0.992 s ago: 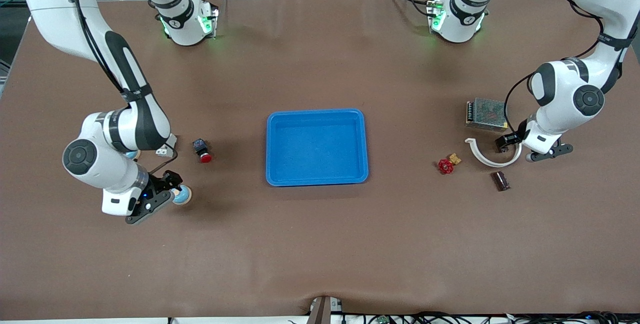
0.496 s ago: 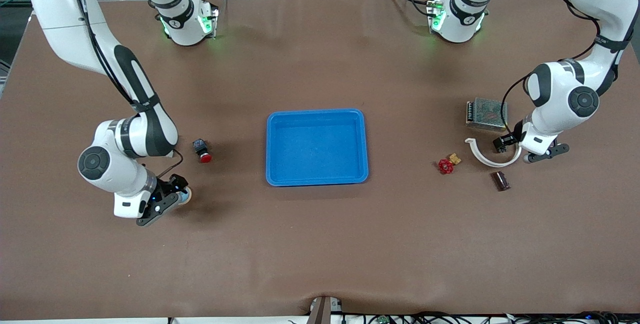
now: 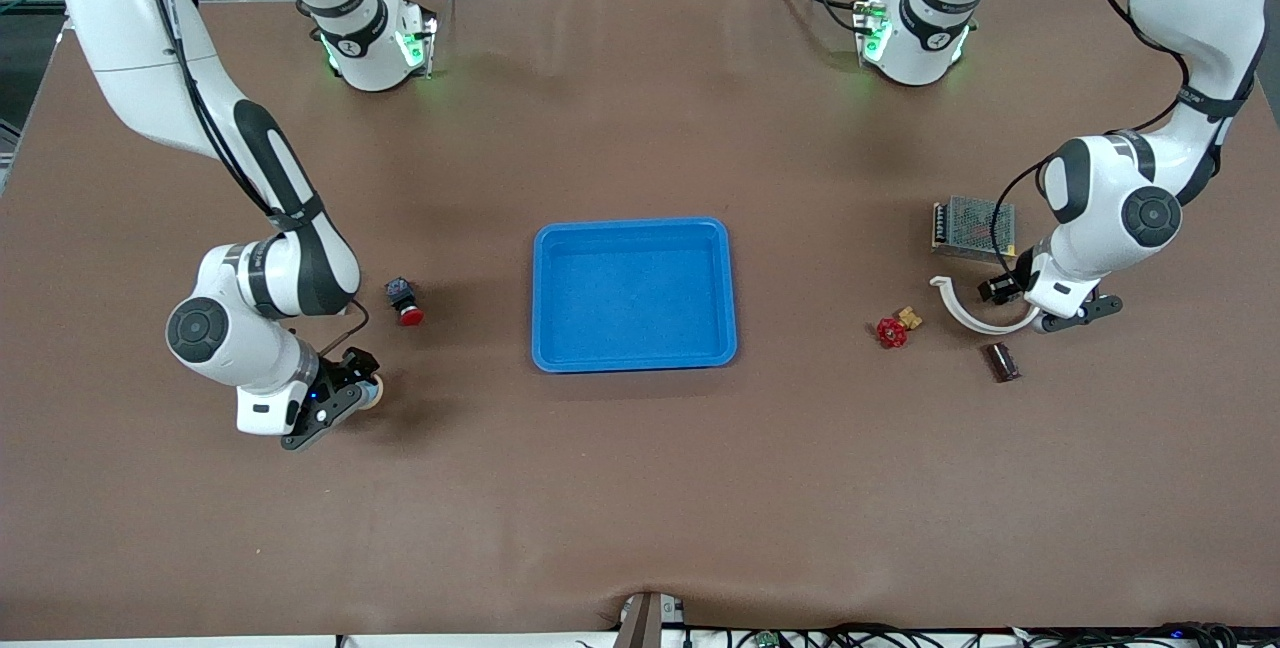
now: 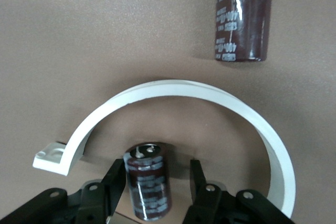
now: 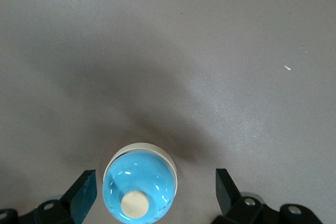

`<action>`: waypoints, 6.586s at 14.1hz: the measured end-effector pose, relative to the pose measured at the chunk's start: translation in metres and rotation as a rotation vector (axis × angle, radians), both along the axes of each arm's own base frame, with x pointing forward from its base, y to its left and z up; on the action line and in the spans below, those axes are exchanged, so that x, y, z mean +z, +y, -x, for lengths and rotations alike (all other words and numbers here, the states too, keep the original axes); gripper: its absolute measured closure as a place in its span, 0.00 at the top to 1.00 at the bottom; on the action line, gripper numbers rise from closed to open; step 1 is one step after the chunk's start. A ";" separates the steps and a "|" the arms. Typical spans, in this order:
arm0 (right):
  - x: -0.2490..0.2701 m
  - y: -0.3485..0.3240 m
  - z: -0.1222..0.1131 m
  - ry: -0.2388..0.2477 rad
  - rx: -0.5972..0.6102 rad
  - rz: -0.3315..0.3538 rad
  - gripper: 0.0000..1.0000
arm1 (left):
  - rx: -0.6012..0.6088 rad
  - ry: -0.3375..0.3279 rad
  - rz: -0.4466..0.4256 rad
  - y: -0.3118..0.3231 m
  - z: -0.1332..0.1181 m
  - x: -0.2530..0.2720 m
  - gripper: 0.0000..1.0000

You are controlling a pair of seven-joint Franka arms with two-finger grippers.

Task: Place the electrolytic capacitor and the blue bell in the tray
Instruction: 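Close the right gripper on the bell while the left gripper grasps the capacitor, then release the capacitor in the tray while the right gripper carries the bell over, then release the bell in the tray while the left gripper moves to the capacitor, then reach the other bell with the right gripper while the left gripper descends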

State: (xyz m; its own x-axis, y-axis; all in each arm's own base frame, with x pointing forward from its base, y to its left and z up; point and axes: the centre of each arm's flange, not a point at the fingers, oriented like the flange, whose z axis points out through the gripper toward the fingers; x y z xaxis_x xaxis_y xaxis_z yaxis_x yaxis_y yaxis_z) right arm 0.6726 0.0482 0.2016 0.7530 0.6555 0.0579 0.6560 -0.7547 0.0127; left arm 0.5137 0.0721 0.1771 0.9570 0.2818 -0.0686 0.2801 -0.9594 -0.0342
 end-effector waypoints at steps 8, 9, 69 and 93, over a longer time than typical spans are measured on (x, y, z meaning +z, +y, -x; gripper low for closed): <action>-0.021 -0.006 0.014 0.003 0.008 0.000 1.00 | -0.013 -0.017 0.004 -0.007 -0.008 0.004 0.34; -0.023 -0.006 0.015 0.000 0.008 -0.001 1.00 | -0.019 -0.025 0.004 -0.010 -0.011 0.008 0.34; 0.000 0.370 0.203 0.107 -0.606 0.012 0.69 | 0.904 0.082 -0.070 -0.390 -0.089 0.115 1.00; 0.082 0.376 0.223 0.143 -0.569 0.099 1.00 | 0.672 0.136 -0.223 -0.044 -0.141 0.035 1.00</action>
